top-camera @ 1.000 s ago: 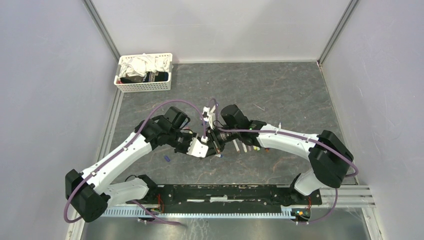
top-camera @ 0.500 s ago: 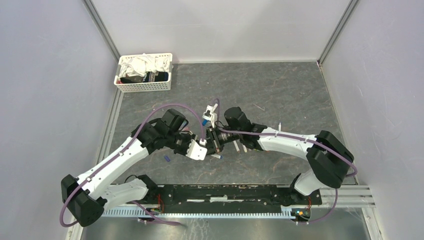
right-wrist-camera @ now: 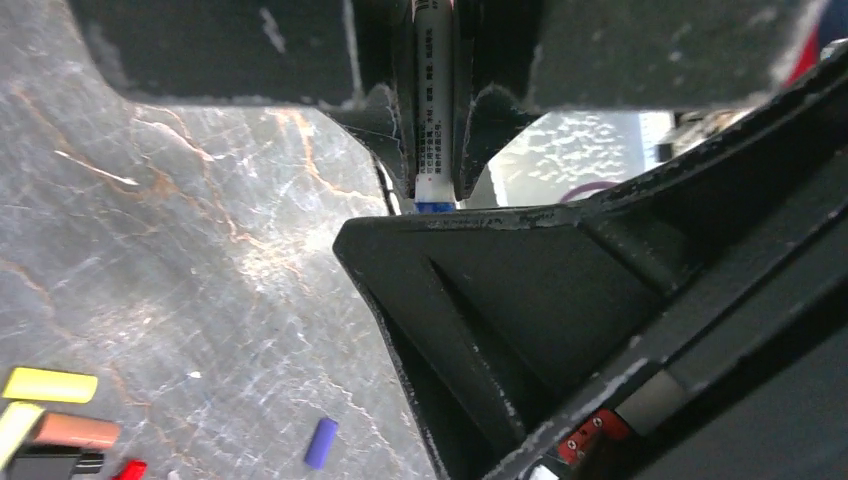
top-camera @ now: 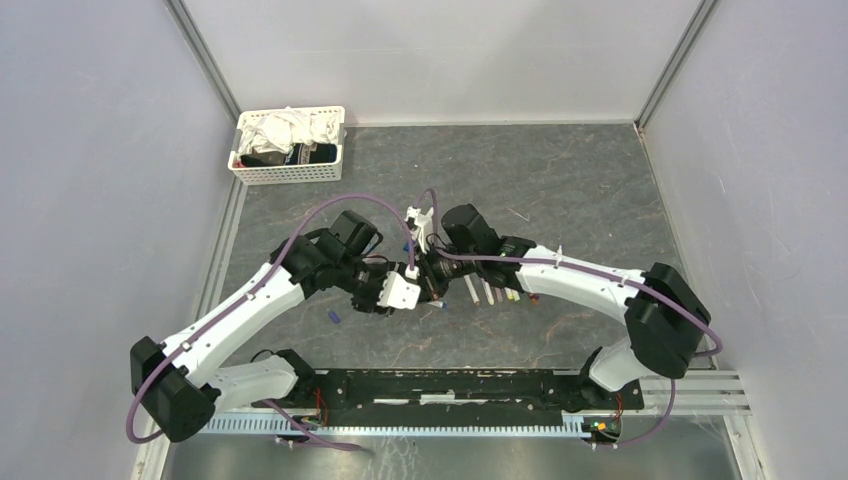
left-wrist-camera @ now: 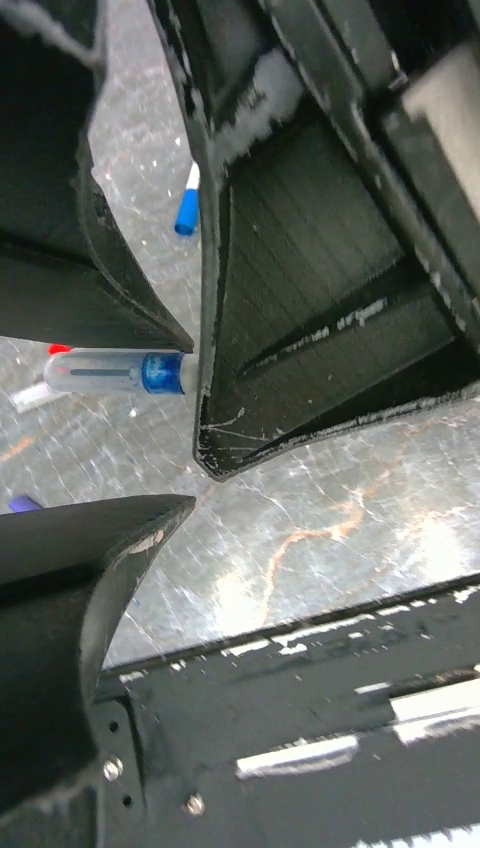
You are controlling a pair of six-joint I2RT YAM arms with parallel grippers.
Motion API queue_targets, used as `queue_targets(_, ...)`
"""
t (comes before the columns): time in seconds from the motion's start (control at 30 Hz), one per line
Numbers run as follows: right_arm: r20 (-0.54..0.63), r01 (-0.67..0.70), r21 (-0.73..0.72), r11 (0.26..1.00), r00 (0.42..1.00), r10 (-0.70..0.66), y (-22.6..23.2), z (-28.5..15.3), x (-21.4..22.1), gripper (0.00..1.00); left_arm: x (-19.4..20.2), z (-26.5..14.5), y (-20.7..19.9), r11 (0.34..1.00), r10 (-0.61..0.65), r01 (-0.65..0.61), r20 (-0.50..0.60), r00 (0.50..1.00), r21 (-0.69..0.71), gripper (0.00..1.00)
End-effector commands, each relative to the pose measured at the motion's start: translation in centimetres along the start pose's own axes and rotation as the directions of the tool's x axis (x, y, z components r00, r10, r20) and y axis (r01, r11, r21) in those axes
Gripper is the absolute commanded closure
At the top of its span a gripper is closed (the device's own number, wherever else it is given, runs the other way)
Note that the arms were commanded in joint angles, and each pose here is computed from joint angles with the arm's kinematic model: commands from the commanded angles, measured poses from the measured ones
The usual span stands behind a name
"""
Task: Open the pen caps
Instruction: Open the pen cap from the pen.
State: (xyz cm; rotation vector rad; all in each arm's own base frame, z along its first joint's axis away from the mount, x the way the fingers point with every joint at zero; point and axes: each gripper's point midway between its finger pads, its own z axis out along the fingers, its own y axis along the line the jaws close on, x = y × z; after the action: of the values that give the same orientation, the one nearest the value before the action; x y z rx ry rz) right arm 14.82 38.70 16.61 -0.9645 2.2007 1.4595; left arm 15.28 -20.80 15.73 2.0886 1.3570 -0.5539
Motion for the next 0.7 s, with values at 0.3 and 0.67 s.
queue_targets(0.3, 0.082, 0.289, 0.183, 0.94, 0.948, -0.307, 0.1, -2.0, -2.3, 1.0, -2.6, -0.5, -0.5, 0.983, -0.182, 0.184, 0.117, 0.976, -0.001, 0.83)
queue_targets(0.67, 0.07, 0.025, -0.111, 0.993, 0.997, -0.017, 1.3, -2.4, 0.3, 0.56, -0.5, -2.1, 0.8, 0.981, 0.104, -0.102, 0.003, 0.995, -0.166, 0.98)
